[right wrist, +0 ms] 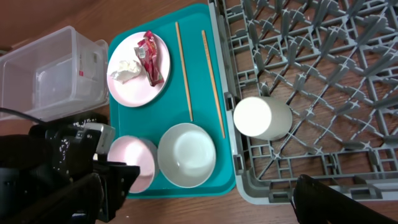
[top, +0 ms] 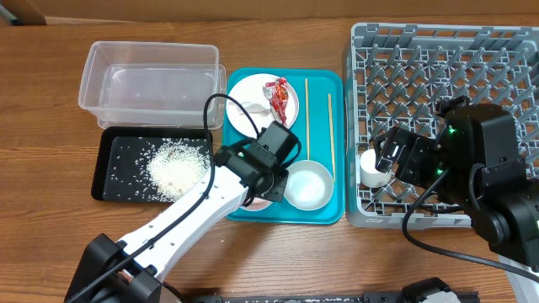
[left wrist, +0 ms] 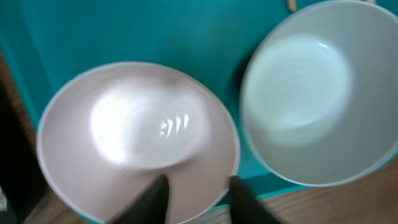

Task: Sort waste into correct bins and load items into the dishwasher
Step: 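Set the empty pink bowl back on the teal tray, then grasp the white tissue on the plate with the left gripper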

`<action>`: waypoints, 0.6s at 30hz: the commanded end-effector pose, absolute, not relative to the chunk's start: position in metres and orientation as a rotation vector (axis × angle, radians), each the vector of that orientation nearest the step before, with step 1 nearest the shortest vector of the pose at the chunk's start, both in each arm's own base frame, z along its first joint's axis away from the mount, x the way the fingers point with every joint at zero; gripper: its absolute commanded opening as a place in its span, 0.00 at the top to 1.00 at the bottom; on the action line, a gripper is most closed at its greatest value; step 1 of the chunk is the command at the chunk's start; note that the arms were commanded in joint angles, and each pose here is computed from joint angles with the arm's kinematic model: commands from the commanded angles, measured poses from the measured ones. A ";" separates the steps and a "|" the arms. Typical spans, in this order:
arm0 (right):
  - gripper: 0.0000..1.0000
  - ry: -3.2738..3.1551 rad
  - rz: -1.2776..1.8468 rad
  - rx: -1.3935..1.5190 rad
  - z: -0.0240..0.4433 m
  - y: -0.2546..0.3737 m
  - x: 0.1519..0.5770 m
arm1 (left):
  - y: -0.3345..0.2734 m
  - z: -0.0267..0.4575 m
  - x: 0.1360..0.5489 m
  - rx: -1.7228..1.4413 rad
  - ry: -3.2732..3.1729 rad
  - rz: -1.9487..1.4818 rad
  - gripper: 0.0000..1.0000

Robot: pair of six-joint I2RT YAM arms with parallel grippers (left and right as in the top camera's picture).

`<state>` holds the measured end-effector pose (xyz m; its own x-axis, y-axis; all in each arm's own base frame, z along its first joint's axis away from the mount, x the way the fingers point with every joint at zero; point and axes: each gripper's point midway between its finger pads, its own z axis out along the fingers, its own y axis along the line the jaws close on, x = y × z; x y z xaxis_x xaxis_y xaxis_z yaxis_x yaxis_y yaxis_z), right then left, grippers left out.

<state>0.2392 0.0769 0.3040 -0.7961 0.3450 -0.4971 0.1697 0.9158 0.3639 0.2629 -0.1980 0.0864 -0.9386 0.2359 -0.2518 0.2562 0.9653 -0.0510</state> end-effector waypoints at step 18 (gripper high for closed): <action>0.00 2.488 0.399 0.357 0.308 0.076 0.238 | -0.179 0.131 0.440 0.290 2.410 0.040 0.23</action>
<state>0.2379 0.0765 0.3029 -0.7993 0.3444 -0.4924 0.1724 0.9164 0.3612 0.4270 -0.1766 0.1700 -0.7120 0.1082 -0.6938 0.1373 0.9904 0.0136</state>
